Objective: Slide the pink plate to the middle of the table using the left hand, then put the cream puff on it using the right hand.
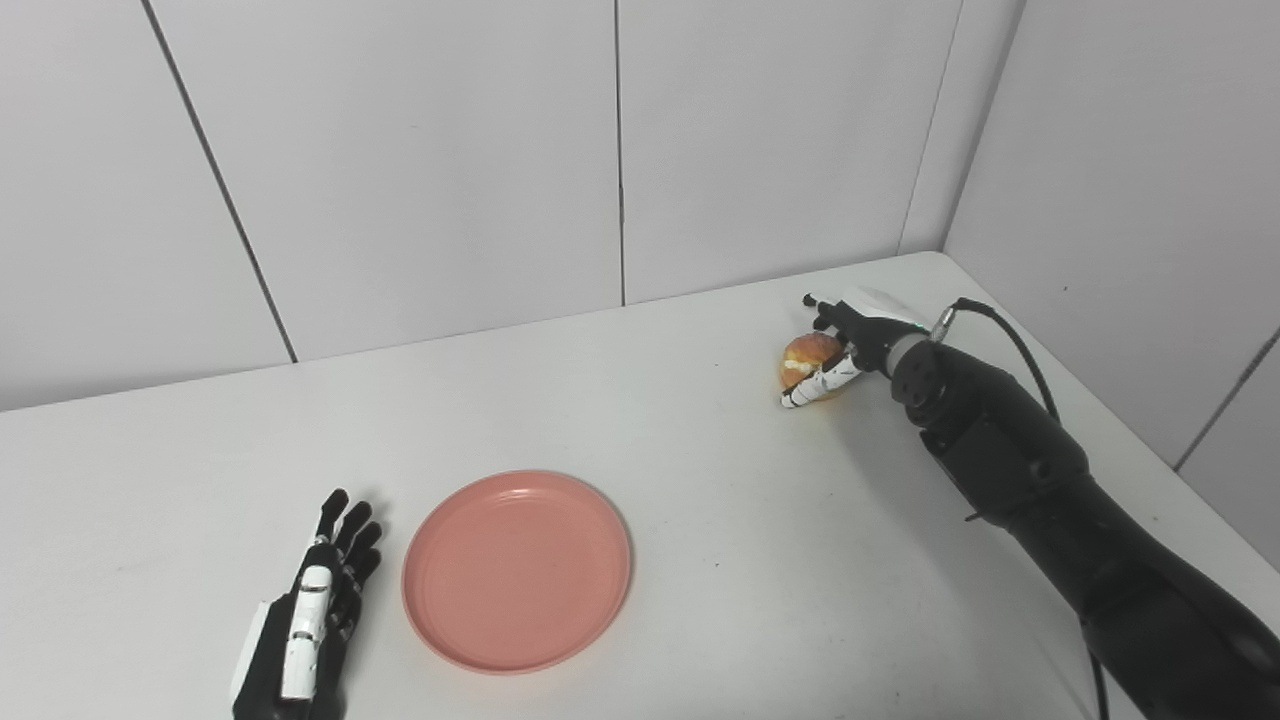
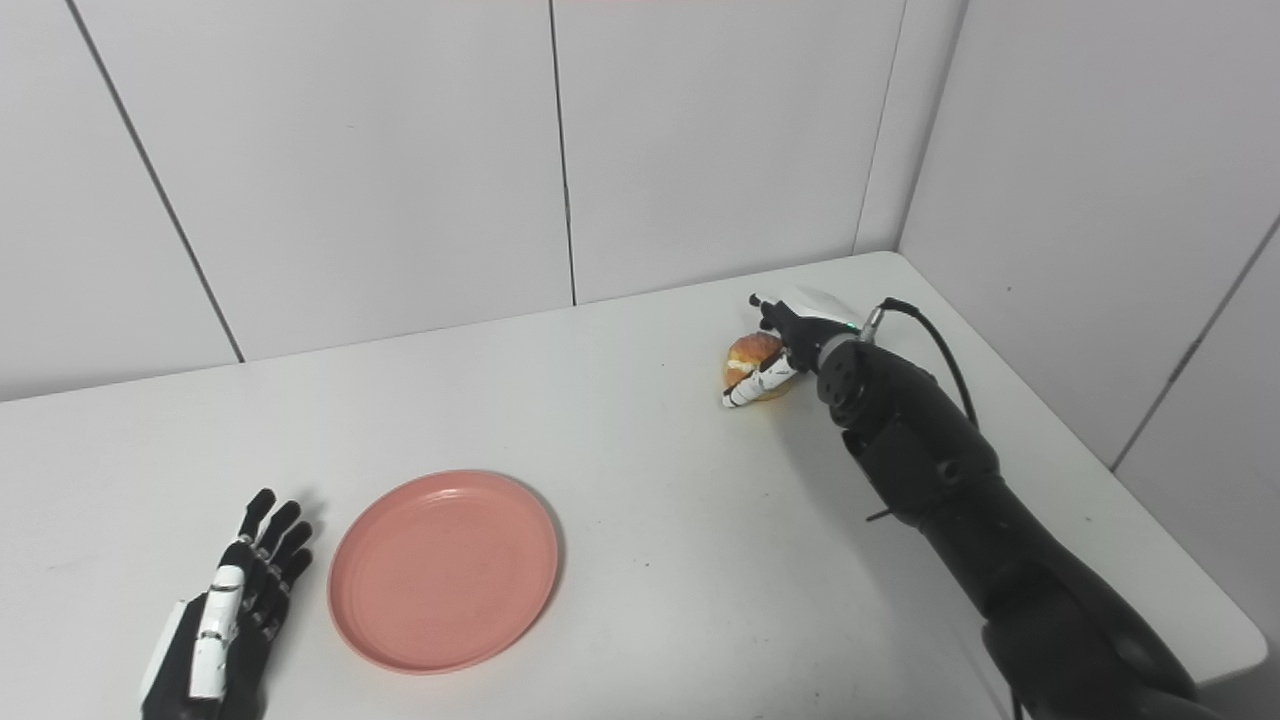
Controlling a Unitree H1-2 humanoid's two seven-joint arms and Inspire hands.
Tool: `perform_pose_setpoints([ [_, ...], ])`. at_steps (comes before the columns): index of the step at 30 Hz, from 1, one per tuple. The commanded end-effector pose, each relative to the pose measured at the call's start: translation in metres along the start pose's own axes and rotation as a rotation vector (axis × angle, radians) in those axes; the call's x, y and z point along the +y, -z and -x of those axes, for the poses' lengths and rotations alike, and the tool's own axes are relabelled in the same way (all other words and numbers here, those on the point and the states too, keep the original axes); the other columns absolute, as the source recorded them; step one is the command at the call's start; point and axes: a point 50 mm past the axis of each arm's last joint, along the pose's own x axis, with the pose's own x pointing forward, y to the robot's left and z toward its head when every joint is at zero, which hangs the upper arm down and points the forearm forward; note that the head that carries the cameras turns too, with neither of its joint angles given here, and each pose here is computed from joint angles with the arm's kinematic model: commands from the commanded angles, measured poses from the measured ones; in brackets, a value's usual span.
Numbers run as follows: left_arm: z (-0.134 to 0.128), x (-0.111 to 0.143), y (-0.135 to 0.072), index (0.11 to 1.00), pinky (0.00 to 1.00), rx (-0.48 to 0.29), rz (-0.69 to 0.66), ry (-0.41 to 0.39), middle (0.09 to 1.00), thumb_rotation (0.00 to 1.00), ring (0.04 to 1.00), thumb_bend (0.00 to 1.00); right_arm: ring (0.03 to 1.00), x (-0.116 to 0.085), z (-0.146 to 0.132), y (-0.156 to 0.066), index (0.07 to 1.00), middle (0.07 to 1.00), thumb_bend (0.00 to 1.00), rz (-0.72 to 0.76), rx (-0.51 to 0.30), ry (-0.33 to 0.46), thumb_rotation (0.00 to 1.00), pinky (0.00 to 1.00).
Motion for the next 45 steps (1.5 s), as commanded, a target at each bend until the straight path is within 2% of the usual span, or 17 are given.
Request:
perform_pose_setpoints([
  [1,0.018,0.003,0.024,0.978,0.99,0.098,0.013,-0.033,0.977,1.00,0.972,0.38,0.690,-0.015,-0.001,-0.002,0.946,0.804,0.85,-0.013,-0.020,0.056,0.27,0.52],
  [6,0.018,0.003,0.024,0.982,0.99,0.099,0.015,-0.032,0.979,1.00,0.973,0.39,0.743,-0.009,-0.003,0.000,0.925,0.831,0.83,-0.038,-0.038,0.084,0.23,0.57],
  [7,0.018,0.003,0.024,0.981,0.99,0.099,0.015,-0.032,0.978,1.00,0.971,0.39,0.527,-0.008,-0.003,0.001,0.908,0.630,0.81,-0.050,-0.043,0.091,0.18,0.41],
  [9,0.018,0.003,0.024,0.980,0.99,0.098,0.014,-0.031,0.977,1.00,0.970,0.39,0.376,-0.006,-0.005,0.002,0.856,0.488,0.77,-0.047,-0.047,0.105,0.10,0.29],
  [10,0.018,0.003,0.024,0.979,0.98,0.098,0.013,-0.031,0.977,1.00,0.969,0.40,0.444,-0.005,-0.006,0.003,0.821,0.548,0.76,-0.038,-0.044,0.109,0.07,0.35],
  [11,0.018,0.003,0.024,0.979,0.98,0.098,0.012,-0.031,0.976,1.00,0.968,0.40,0.577,-0.005,-0.007,0.003,0.765,0.656,0.74,-0.030,-0.040,0.112,0.03,0.50],
  [12,0.018,0.002,0.024,0.979,0.98,0.098,0.012,-0.030,0.976,1.00,0.968,0.40,0.590,-0.005,-0.008,0.004,0.757,0.666,0.74,-0.021,-0.035,0.111,0.03,0.52],
  [14,0.018,0.002,0.023,0.979,0.99,0.097,0.013,-0.029,0.977,1.00,0.968,0.40,0.591,-0.004,-0.010,0.005,0.669,0.651,0.72,-0.002,-0.023,0.107,0.01,0.54],
  [15,0.018,0.002,0.023,0.978,0.99,0.097,0.015,-0.029,0.976,1.00,0.968,0.40,0.565,-0.003,-0.011,0.006,0.583,0.619,0.62,0.007,-0.018,0.108,0.06,0.51],
  [16,0.018,0.002,0.023,0.978,0.98,0.097,0.016,-0.029,0.976,1.00,0.968,0.40,0.528,-0.002,-0.011,0.007,0.544,0.526,0.56,0.014,-0.014,0.111,0.03,0.47],
  [18,0.018,0.002,0.023,0.979,0.99,0.098,0.015,-0.030,0.977,1.00,0.969,0.40,0.488,0.000,-0.012,0.008,0.539,0.466,0.53,0.018,-0.010,0.117,0.00,0.43],
  [21,0.018,0.003,0.023,0.981,0.99,0.098,0.013,-0.030,0.978,1.00,0.970,0.40,0.443,0.000,-0.012,0.009,0.543,0.442,0.52,0.031,-0.005,0.124,0.00,0.38],
  [35,0.016,0.001,0.024,0.981,0.99,0.096,0.015,-0.023,0.980,1.00,0.973,0.39,0.425,-0.020,0.003,0.006,0.534,0.452,0.52,-0.001,-0.077,0.172,0.00,0.35],
  [40,0.016,0.000,0.024,0.977,0.98,0.093,0.015,-0.023,0.973,1.00,0.965,0.40,0.463,-0.034,0.017,-0.007,0.516,0.473,0.52,-0.046,-0.124,0.185,0.00,0.38],
  [45,0.015,-0.001,0.025,0.973,0.98,0.087,0.017,-0.021,0.970,1.00,0.961,0.40,0.403,-0.046,0.039,-0.028,0.537,0.445,0.52,-0.016,-0.191,0.224,0.00,0.32],
])
